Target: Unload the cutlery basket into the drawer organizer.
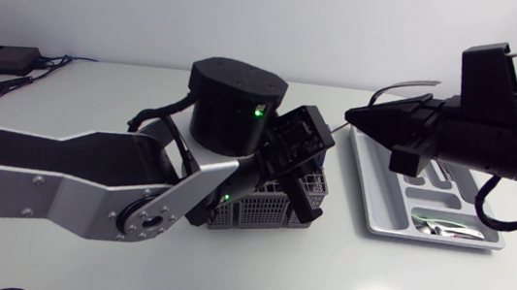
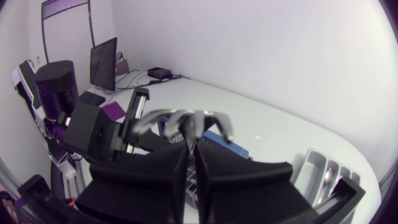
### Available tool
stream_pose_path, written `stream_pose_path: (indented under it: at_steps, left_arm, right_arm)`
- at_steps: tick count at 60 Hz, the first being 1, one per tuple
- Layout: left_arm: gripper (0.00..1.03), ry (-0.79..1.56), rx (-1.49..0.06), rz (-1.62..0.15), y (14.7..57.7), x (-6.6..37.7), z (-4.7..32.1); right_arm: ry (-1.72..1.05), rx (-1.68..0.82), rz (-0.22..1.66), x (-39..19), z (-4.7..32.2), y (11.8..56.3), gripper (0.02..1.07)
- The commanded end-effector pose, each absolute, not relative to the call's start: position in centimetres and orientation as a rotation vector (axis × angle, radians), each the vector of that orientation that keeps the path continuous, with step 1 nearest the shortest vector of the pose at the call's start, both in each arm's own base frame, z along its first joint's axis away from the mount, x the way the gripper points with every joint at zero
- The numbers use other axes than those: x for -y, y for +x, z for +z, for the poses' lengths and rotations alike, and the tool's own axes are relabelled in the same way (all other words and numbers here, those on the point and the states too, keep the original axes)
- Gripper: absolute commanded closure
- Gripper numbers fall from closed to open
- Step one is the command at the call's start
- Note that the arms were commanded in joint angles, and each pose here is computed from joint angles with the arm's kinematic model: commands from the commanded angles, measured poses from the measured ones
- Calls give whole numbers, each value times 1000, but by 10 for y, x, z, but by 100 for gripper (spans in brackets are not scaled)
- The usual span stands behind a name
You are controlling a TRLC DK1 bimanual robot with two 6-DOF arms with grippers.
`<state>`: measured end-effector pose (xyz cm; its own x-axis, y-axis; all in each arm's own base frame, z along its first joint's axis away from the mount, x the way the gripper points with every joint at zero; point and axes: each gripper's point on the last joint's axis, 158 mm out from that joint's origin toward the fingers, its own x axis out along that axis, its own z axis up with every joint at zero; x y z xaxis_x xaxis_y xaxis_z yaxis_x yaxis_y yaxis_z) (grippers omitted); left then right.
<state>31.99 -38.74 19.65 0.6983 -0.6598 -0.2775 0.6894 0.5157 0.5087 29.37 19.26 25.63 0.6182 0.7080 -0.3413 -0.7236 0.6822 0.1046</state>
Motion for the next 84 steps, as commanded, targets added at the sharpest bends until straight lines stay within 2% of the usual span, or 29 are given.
stream_pose_path:
  at_steps: [1,6,9,11,15,35,49,59,71,79,84]
  left_arm:
    - [101,588,-75,-798,327,391,199]
    - [101,558,-111,-786,337,387,200]
    - [101,532,-131,-785,342,384,201]
    - [101,520,-138,-783,345,383,202]
    - [101,480,-159,-785,351,380,207]
    - [101,305,-259,-833,356,386,221]
    - [101,247,-325,-860,354,395,217]
    - [101,205,-361,-876,354,397,217]
    - [101,155,-396,-891,356,394,218]
    - [101,144,-408,-895,357,392,217]
    - [101,124,-422,-902,358,391,216]
  right_arm:
    - [-19,-365,815,-189,264,292,94]
    - [-12,-342,808,-186,272,289,61]
    - [-11,-331,802,-182,276,287,46]
    - [-7,-321,803,-180,278,285,40]
    - [4,-305,798,-173,283,282,34]
    - [64,-344,783,-165,267,301,34]
    - [108,-326,779,-179,272,325,35]
    - [122,-320,777,-191,275,342,48]
    - [133,-315,752,-197,277,357,57]
    - [140,-307,752,-198,280,361,70]
    - [140,-309,756,-200,280,361,74]
